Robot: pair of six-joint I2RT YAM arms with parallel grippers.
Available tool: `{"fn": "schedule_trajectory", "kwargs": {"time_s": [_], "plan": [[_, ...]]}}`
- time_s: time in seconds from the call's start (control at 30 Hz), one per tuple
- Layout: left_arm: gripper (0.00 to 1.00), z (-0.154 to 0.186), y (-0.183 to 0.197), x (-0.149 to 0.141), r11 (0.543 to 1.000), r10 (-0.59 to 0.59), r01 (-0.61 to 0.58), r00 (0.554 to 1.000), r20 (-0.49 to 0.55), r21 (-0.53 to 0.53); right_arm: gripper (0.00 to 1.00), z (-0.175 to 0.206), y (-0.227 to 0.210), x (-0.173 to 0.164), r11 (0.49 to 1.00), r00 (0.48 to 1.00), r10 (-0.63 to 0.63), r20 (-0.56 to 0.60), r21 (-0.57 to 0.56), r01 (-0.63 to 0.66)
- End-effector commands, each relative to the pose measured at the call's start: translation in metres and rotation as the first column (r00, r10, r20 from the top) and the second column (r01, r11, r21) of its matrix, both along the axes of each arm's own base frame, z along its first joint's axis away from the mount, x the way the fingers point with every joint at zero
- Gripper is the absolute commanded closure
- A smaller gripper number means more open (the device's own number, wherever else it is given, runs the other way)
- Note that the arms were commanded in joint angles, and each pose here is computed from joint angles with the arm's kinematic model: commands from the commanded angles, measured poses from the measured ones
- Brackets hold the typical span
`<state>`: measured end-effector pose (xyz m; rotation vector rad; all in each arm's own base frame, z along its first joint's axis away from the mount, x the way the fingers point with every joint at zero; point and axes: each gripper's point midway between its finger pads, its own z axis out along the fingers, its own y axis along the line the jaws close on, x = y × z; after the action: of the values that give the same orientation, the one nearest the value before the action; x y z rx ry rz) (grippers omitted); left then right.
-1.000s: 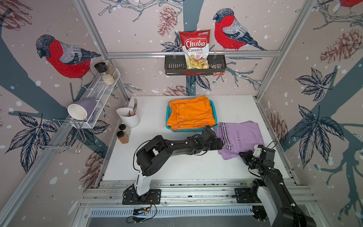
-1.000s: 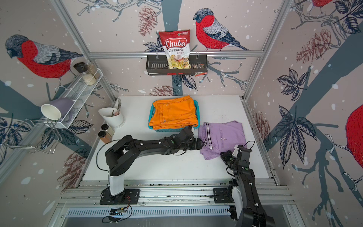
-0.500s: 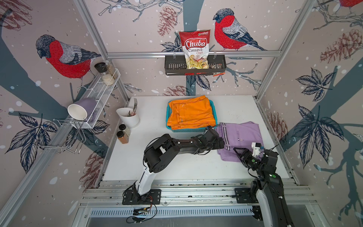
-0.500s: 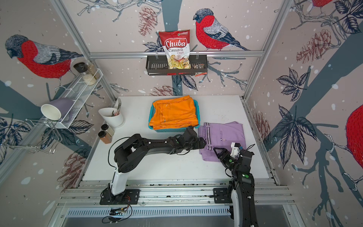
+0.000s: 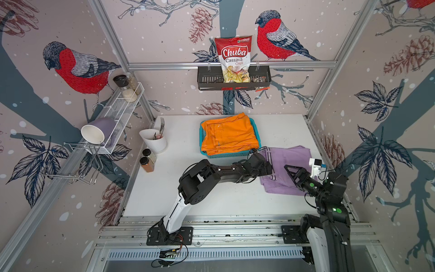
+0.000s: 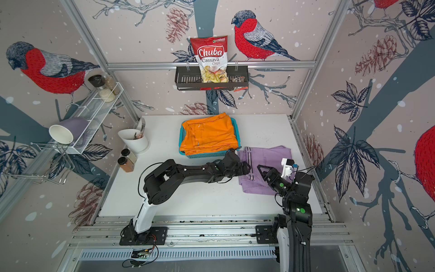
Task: Put the folded long pants in the basket
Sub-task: Move the long pant to the center of the board.
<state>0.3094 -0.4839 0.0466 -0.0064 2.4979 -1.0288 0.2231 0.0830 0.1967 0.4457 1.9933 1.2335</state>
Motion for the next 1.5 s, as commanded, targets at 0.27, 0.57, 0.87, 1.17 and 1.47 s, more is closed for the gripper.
{"fn": "schedule_trajectory", "kwargs": {"time_s": [0.27,0.57,0.87,1.17,1.47], "plan": [[0.26,-0.056,0.012,-0.006,0.994,0.072,-0.062,0.991,-0.117,0.088,0.19,0.026,-0.09,0.077,0.925,0.94,-0.336,0.055,-0.17,0.34],[1.0,-0.061,0.023,-0.013,0.992,0.104,-0.094,0.987,-0.123,0.084,0.16,-0.021,-0.162,0.07,0.866,0.873,-0.483,-0.071,-0.186,0.464],[1.0,-0.053,0.073,-0.043,0.984,0.16,-0.15,0.981,-0.109,0.091,0.28,-0.1,-0.162,0.065,0.904,0.842,-0.423,-0.337,-0.085,0.42],[1.0,-0.044,0.149,-0.044,0.925,0.296,-0.276,0.954,-0.041,0.259,0.16,-0.131,-0.139,0.064,0.925,0.835,-0.373,-0.404,-0.098,0.366],[1.0,-0.061,0.195,-0.045,0.91,0.319,-0.282,0.945,-0.078,0.304,0.14,-0.148,-0.095,0.074,0.931,0.858,-0.341,-0.384,-0.263,0.252]]}}
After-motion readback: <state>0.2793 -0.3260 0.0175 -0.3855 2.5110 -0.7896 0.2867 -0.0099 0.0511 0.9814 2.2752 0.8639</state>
